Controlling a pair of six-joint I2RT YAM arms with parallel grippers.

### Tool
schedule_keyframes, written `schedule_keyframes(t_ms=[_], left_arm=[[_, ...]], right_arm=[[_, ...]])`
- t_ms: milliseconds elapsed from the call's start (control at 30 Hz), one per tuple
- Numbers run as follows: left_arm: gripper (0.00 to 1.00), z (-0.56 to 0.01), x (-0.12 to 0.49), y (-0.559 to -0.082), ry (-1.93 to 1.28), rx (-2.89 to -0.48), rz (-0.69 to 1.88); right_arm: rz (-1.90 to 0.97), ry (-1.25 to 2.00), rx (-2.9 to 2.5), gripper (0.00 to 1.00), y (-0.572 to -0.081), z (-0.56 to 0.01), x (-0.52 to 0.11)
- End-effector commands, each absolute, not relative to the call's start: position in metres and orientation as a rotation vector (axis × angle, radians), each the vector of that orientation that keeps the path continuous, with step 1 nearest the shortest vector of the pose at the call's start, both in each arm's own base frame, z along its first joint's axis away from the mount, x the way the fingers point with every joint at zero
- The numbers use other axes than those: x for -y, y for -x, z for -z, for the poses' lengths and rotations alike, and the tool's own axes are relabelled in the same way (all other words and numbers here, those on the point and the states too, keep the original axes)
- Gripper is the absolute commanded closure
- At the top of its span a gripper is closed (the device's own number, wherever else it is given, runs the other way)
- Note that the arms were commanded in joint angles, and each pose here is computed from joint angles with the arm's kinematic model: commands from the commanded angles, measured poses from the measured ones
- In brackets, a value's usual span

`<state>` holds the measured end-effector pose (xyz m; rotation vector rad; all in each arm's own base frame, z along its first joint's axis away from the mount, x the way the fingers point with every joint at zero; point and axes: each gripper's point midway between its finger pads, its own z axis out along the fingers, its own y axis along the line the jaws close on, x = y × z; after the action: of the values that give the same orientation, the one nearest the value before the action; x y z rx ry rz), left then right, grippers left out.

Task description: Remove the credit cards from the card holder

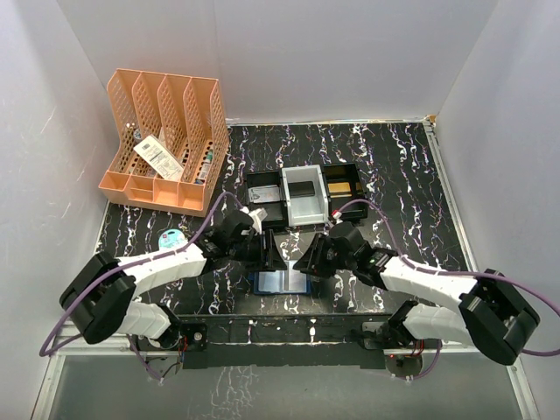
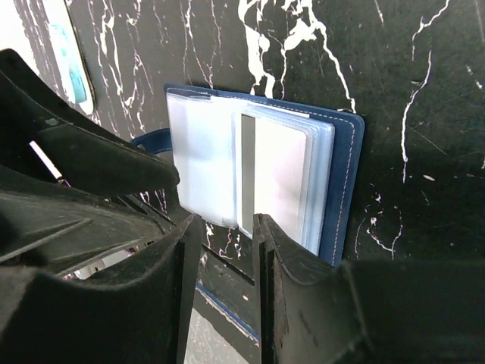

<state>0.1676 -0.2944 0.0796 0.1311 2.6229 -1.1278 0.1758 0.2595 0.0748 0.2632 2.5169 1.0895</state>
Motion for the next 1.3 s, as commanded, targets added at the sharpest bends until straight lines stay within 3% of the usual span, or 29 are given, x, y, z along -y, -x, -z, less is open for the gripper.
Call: schedule_keyframes(t_ms=[0, 300, 467, 767, 1033, 1100, 1167, 1200, 1233, 1267], left_arm=[[0.55, -0.074, 0.298, -0.167, -0.062, -2.615, 1.138], [0.61, -0.044, 0.299, -0.162, -0.029, -2.682, 1.123], [0.68, -0.030, 0.289, -0.158, 0.010, -2.709, 1.065], [0.67, -0.035, 0.265, -0.157, 0.135, -2.601, 1.026], [0.63, -0.057, 0.274, -0.160, 0.113, -2.483, 1.160], [0.63, -0.055, 0.272, -0.159, 0.128, -2.485, 1.154], [0.63, -0.049, 0.269, -0.156, 0.165, -2.499, 1.154], [0.63, -0.049, 0.268, -0.156, 0.170, -2.503, 1.146], [0.63, -0.049, 0.267, -0.155, 0.169, -2.506, 1.143], [0.63, -0.049, 0.266, -0.153, 0.170, -2.506, 1.148]], right_arm=[[-1.173, -0.247, -2.505, 0.69, -0.178, -0.081, -0.273], [-0.950, -0.306, -2.683, 0.67, -0.168, -0.016, -0.253], [-0.962, -0.281, -2.729, 0.67, -0.160, -0.002, -0.254], [-0.921, -0.251, -2.716, 0.69, -0.167, -0.010, -0.254], [-0.815, -0.237, -2.588, 0.60, -0.199, -0.067, -0.250], [-0.852, -0.232, -2.551, 0.51, -0.207, -0.087, -0.258], [-0.791, -0.353, -2.527, 0.30, -0.217, -0.096, -0.251], [-0.768, -0.412, -2.507, 0.11, -0.222, -0.100, -0.248], [-0.758, -0.434, -2.493, 0.03, -0.225, -0.103, -0.246], [-0.770, -0.450, -2.480, 0.02, -0.225, -0.105, -0.246]])
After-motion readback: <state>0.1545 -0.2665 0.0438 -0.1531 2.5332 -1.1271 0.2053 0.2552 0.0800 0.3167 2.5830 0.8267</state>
